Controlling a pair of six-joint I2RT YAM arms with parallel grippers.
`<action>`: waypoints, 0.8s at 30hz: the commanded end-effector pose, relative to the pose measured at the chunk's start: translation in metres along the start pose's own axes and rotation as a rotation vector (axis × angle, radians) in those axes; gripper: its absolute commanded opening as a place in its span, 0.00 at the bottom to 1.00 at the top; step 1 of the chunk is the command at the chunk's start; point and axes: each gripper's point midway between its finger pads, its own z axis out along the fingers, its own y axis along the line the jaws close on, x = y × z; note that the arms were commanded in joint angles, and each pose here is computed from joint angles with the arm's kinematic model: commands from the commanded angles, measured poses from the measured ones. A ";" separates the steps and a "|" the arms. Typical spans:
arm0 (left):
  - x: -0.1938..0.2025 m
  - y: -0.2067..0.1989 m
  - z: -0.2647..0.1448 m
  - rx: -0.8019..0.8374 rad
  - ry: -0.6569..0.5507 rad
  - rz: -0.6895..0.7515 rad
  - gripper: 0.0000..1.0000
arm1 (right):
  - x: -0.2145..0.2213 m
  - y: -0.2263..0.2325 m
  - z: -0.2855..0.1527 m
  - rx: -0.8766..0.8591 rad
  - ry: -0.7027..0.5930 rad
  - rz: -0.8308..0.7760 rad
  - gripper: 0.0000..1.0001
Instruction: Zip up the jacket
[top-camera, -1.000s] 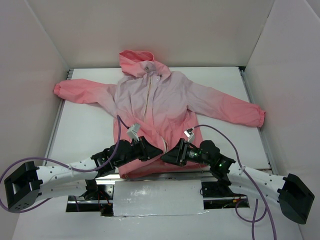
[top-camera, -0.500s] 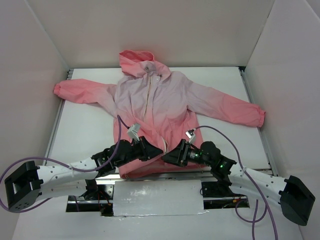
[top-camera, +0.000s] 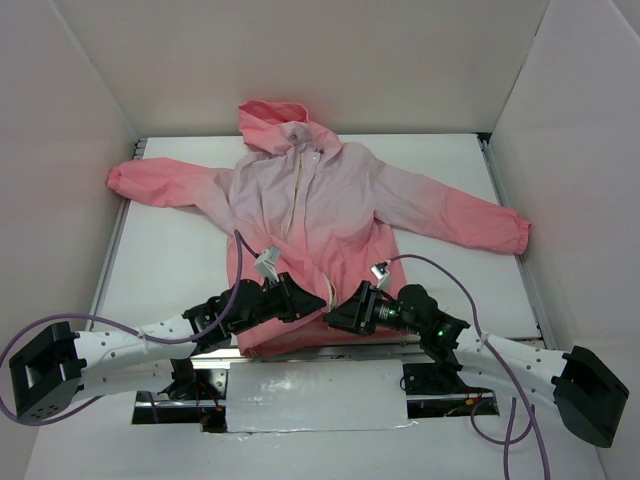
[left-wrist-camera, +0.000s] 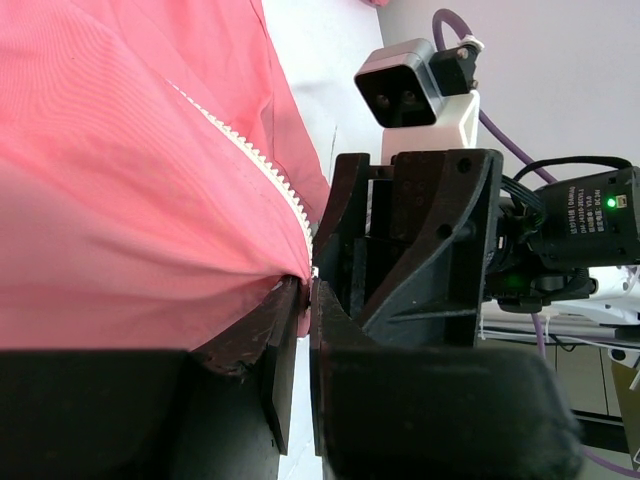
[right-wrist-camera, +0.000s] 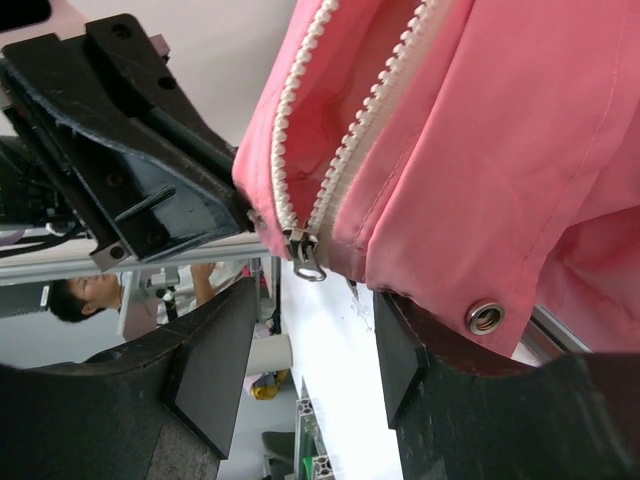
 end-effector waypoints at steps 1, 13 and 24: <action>-0.017 -0.039 0.001 0.113 -0.042 -0.016 0.00 | -0.007 0.020 0.005 -0.063 -0.024 -0.039 0.58; -0.017 -0.035 -0.003 0.108 -0.048 -0.017 0.00 | -0.010 0.041 0.007 -0.127 -0.025 -0.009 0.54; -0.016 -0.035 -0.004 0.118 -0.048 -0.019 0.00 | -0.018 0.040 0.002 -0.115 -0.077 0.041 0.54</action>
